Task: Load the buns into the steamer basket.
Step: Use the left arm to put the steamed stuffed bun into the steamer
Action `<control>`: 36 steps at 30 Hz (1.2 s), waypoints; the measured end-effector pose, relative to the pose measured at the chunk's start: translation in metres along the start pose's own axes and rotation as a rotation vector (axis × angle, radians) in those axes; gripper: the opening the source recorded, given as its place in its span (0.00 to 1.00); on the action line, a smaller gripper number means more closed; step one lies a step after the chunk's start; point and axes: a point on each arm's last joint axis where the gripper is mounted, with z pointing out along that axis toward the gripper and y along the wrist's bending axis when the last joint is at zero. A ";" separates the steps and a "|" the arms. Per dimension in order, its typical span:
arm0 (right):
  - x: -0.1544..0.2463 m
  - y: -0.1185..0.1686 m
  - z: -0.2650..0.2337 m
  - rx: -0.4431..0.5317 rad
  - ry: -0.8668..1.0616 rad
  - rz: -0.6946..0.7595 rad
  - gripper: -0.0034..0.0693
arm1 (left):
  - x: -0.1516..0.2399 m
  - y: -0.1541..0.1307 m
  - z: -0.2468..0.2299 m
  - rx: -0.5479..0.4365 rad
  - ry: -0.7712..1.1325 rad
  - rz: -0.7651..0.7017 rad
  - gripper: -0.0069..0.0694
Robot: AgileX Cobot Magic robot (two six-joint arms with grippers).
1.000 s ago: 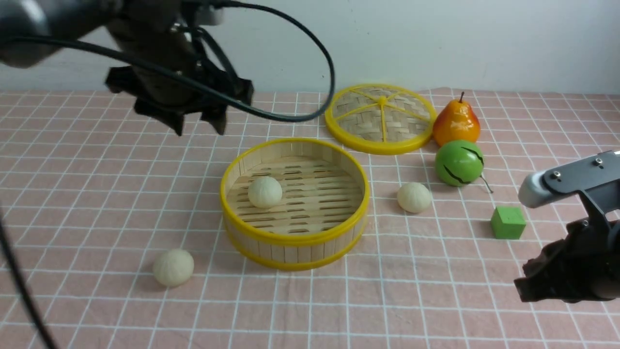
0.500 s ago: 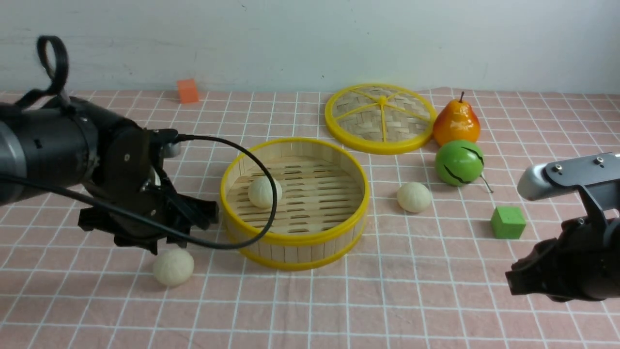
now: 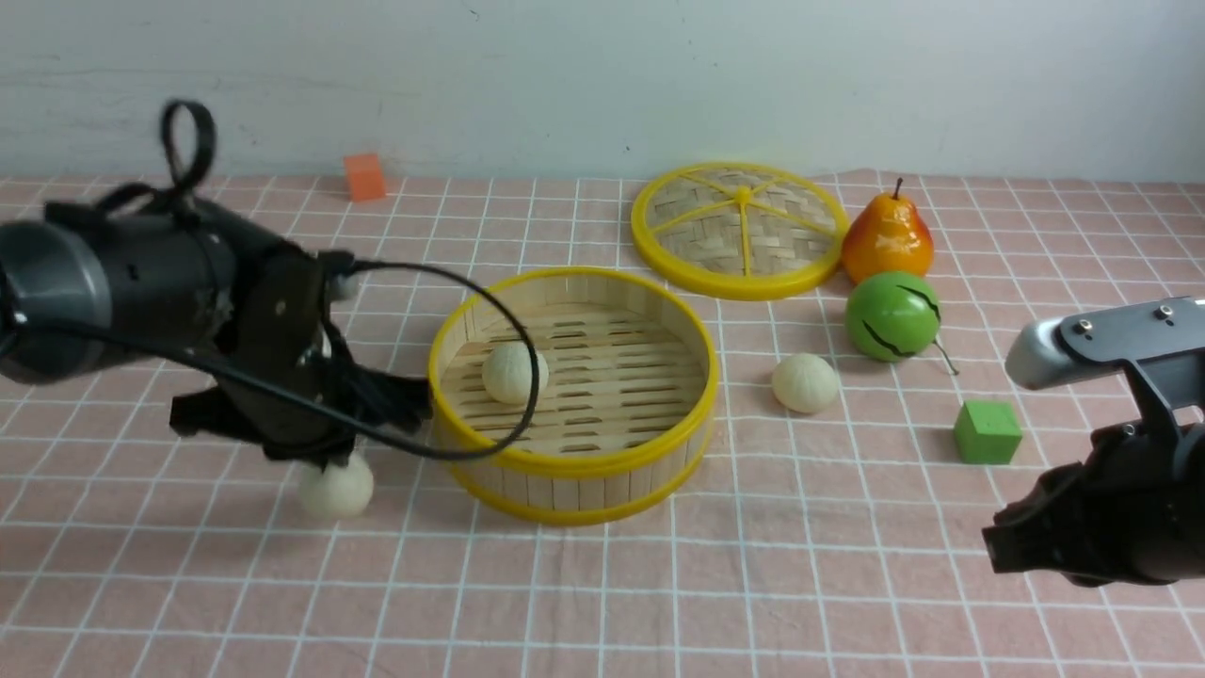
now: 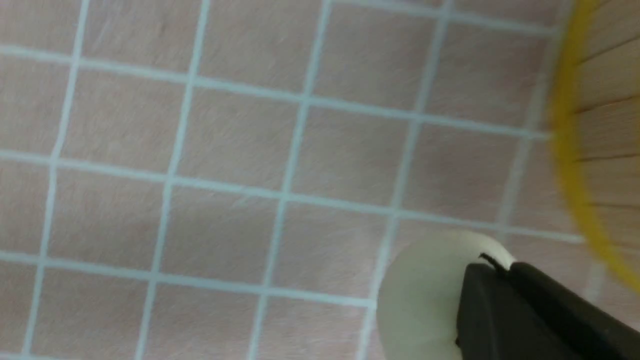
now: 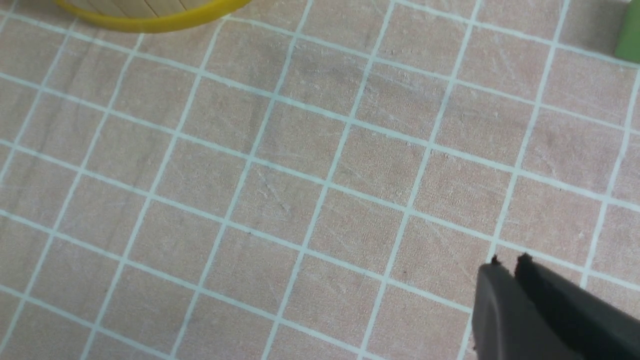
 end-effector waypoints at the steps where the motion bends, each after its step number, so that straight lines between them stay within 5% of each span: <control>1: 0.000 0.000 0.000 0.000 -0.002 0.000 0.10 | -0.007 -0.008 -0.017 0.052 -0.040 0.018 0.07; 7: -0.002 0.000 0.000 0.001 -0.017 0.000 0.11 | -0.023 -0.056 -0.063 0.262 -0.177 0.149 0.07; 17: -0.002 0.000 0.000 0.001 -0.020 -0.011 0.12 | -0.002 -0.082 0.039 0.230 -0.021 0.195 0.09; 24: 0.000 0.000 0.000 0.000 0.003 -0.031 0.13 | 0.002 -0.084 0.052 0.227 -0.002 0.213 0.39; 26: -0.004 0.002 -0.005 -0.005 0.037 -0.025 0.16 | -0.002 -0.084 0.040 0.229 0.003 0.212 0.56; 29: -0.023 0.006 -0.014 -0.021 -0.035 0.020 0.23 | -0.010 -0.081 0.004 0.253 -0.042 0.208 0.68; 32: -0.045 0.009 -0.020 -0.039 -0.123 0.039 0.31 | -0.018 -0.075 -0.048 0.290 -0.136 0.190 0.70; 36: -0.066 0.020 -0.017 -0.091 -0.171 0.051 0.38 | -0.020 -0.057 -0.124 0.334 -0.321 0.183 0.58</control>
